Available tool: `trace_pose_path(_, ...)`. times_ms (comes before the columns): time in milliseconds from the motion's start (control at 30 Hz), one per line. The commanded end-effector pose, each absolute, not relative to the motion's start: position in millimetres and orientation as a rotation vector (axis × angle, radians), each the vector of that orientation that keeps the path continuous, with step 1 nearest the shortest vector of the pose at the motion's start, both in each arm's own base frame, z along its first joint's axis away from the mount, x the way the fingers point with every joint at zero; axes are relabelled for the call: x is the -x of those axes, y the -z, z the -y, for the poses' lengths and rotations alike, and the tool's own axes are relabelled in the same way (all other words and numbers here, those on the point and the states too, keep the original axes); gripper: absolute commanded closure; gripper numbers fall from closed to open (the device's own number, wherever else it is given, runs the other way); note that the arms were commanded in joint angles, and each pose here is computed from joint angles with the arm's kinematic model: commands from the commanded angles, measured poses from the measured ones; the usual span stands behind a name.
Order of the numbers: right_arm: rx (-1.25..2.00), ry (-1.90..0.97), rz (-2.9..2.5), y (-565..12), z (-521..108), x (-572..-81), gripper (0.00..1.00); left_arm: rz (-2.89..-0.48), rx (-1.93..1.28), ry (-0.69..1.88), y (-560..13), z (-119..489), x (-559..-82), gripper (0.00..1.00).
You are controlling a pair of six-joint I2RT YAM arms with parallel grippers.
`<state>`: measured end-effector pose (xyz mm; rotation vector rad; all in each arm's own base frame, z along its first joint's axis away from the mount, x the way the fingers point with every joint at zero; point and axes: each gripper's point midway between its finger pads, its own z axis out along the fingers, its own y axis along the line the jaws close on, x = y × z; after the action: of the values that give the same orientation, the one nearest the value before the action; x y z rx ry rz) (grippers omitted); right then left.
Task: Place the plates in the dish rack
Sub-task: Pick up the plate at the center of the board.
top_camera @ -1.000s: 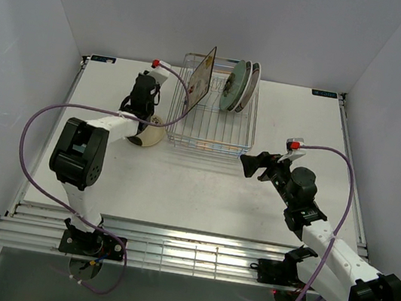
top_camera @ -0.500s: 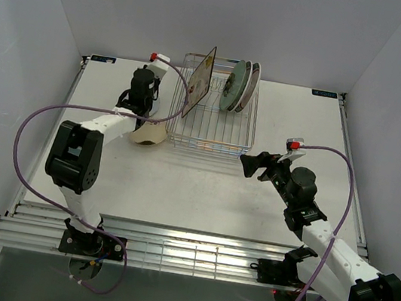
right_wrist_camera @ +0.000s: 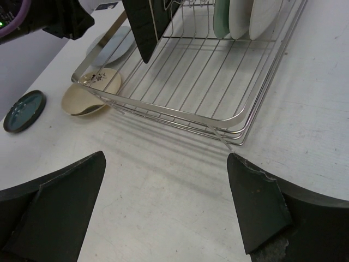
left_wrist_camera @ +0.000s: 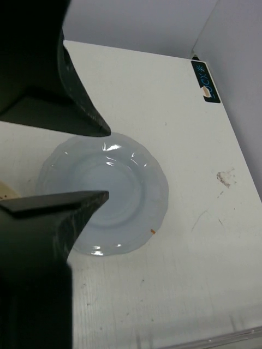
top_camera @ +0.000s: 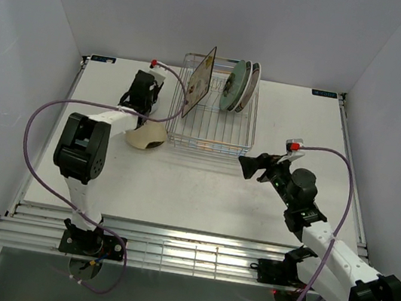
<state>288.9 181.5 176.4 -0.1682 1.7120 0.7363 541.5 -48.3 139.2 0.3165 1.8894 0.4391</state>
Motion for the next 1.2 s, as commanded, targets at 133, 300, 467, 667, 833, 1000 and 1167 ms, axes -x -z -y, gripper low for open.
trace_pose_path(133, 0.188, -0.754, -1.633, -193, -182, -284, 0.02, -1.868, -0.284, -0.476, -148, 42, -557, 0.23)
trace_pose_path(300, 0.187, -0.752, -1.637, -192, -182, -284, 0.02, -1.919, -0.252, -0.435, -136, 33, -561, 0.15)
trace_pose_path(467, 0.190, -0.758, -1.637, -191, -183, -284, 0.02, -1.965, -0.229, -0.397, -126, 20, -569, 0.12)
trace_pose_path(667, 0.195, -0.768, -1.635, -192, -185, -283, 0.02, -2.058, -0.211, -0.313, -101, 16, -577, 0.12)
trace_pose_path(833, 0.192, -0.763, -1.633, -192, -184, -283, 0.02, -2.109, -0.203, -0.291, -82, 14, -580, 0.12)
trace_pose_path(1000, 0.193, -0.761, -1.632, -192, -183, -282, 0.02, -2.116, -0.147, -0.215, -86, 5, -583, 0.11)
trace_pose_path(1167, 0.194, -0.761, -1.630, -193, -183, -282, 0.02, -2.108, -0.092, -0.106, -90, -3, -586, 0.11)
